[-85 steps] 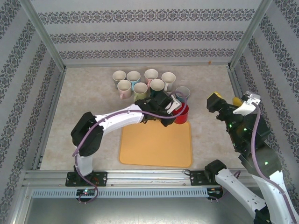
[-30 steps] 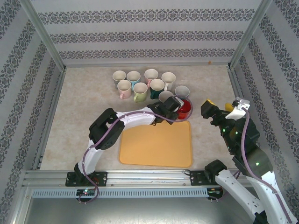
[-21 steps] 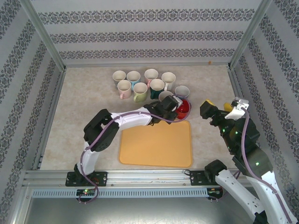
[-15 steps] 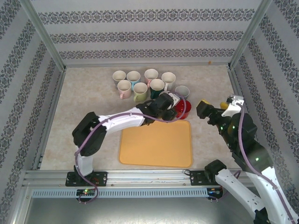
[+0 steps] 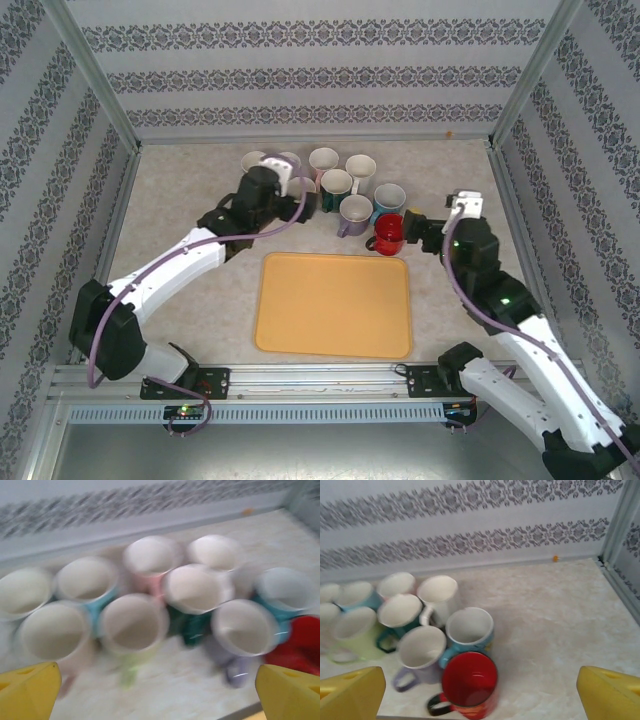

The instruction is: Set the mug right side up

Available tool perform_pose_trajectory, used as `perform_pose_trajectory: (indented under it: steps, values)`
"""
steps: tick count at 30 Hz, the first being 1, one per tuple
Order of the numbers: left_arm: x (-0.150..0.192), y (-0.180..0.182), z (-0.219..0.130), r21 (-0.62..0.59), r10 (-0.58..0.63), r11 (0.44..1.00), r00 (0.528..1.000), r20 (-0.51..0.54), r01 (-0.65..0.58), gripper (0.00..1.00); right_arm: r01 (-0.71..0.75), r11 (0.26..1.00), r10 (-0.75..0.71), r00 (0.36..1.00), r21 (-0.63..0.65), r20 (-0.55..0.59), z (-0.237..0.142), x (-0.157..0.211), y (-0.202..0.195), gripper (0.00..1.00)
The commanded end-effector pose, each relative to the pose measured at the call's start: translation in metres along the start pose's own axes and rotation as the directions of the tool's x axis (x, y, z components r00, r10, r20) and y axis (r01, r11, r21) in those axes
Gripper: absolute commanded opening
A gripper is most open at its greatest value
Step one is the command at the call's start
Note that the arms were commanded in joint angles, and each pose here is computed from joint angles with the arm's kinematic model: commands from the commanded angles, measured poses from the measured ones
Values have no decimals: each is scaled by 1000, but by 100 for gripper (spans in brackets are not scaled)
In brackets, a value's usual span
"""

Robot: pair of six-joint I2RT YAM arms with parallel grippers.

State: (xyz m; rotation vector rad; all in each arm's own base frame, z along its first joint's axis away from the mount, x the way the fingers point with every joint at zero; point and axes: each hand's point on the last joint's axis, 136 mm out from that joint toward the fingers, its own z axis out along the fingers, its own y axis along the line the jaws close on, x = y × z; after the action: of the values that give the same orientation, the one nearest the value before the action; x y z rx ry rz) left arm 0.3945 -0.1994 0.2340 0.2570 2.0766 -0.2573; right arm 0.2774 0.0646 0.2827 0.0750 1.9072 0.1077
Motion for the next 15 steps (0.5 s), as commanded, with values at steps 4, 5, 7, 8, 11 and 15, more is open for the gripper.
perform_pose_trajectory:
  steps: [4, 5, 7, 8, 11, 15]
  values:
    - [28, 106, -17, -156, -65, 984, 987, 147, 88, 100, 103, 985, -125, 980, 141, 158, 39, -1, -20, 98]
    - [35, 122, -23, -206, -59, 974, 981, 182, 97, 100, 101, 981, -126, 982, 167, 143, 47, 4, -26, 98]
    - [47, 156, -38, -348, -48, 930, 978, 203, 118, 100, 125, 968, -150, 984, 218, 102, 62, 16, -41, 98]
    - [54, 167, -42, -400, -17, 912, 983, 184, 90, 100, 137, 960, -159, 985, 243, 73, 70, 25, -50, 98]
    - [82, 191, -47, -512, 59, 859, 991, 124, 13, 100, 68, 940, -74, 997, 334, 7, 93, 55, -90, 98]
    - [122, 218, -52, -602, 23, 798, 996, 84, 33, 100, 74, 938, -70, 997, 339, -23, 110, 87, -113, 98]
